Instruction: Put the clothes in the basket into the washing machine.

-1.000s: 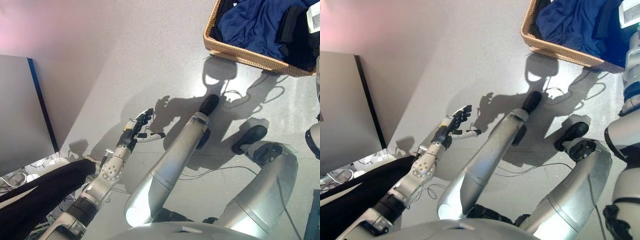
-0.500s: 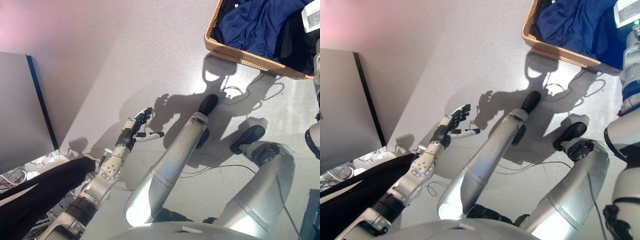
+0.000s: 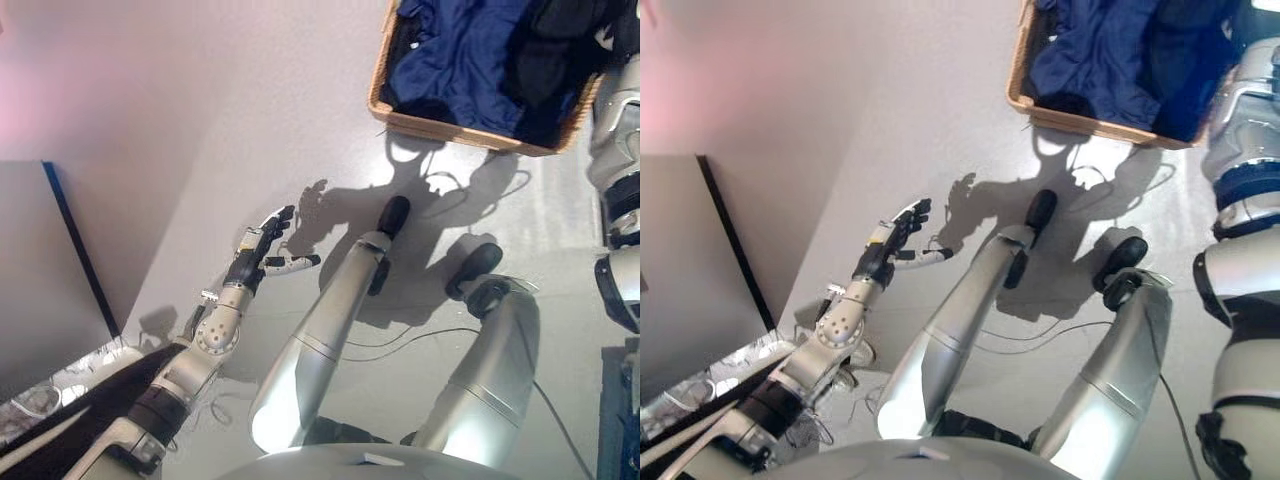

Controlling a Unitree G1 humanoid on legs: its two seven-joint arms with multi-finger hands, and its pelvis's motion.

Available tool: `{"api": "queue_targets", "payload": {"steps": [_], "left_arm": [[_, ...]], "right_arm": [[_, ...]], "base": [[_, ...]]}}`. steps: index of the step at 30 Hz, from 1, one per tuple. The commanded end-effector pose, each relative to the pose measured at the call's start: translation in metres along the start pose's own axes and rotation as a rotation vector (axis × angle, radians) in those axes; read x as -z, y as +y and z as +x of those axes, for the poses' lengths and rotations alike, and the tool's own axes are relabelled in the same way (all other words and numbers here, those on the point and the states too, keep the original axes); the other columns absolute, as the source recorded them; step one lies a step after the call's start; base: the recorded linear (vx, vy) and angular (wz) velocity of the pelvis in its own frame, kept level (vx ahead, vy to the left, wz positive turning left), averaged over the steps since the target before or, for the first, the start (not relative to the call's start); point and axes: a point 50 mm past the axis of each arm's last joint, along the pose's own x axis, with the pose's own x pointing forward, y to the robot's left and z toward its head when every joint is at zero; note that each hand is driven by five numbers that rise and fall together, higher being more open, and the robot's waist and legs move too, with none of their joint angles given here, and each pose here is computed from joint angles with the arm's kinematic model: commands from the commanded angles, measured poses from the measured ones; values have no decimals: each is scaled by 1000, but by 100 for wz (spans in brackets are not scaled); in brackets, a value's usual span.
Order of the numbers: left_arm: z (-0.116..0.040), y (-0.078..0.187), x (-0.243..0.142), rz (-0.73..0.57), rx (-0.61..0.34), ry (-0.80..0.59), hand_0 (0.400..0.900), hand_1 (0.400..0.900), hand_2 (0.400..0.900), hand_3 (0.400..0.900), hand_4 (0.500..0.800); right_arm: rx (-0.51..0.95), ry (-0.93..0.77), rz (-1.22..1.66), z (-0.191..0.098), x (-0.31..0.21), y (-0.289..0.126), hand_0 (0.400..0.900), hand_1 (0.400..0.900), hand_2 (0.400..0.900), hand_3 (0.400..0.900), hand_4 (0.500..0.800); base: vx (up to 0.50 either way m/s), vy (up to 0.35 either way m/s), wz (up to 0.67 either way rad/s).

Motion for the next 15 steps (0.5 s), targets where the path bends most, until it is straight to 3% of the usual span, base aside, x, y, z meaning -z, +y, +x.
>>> {"api": "queue_targets", "payload": {"steps": [1, 2, 8, 11, 15], "left_arm": [[5, -9, -1, -8, -56, -22, 900, 900, 900, 900, 800], [5, -10, 1, -8, -73, -10, 900, 900, 900, 900, 800], [-1, -13, 11, -31, -87, 45, 900, 900, 900, 900, 800], [-5, -14, 19, -37, -79, 91, 900, 900, 900, 900, 800], [-9, -12, 22, -50, -54, 105, 900, 900, 900, 900, 800]], "right_arm": [[262, 175, 380, 2, 0, -24, 400, 400, 400, 400, 500], [266, 283, 603, -7, -4, -19, 400, 400, 400, 400, 500], [340, 673, 1192, -32, 2, -1, 400, 400, 400, 400, 500], [402, 817, 1433, -33, 5, 2, 400, 400, 400, 400, 500], [473, 867, 1633, -8, 13, -10, 400, 400, 400, 400, 500]], "base": [[75, -24, -33], [79, -15, -36], [24, 3, -32], [84, 53, -40], [65, 70, -37]]}}
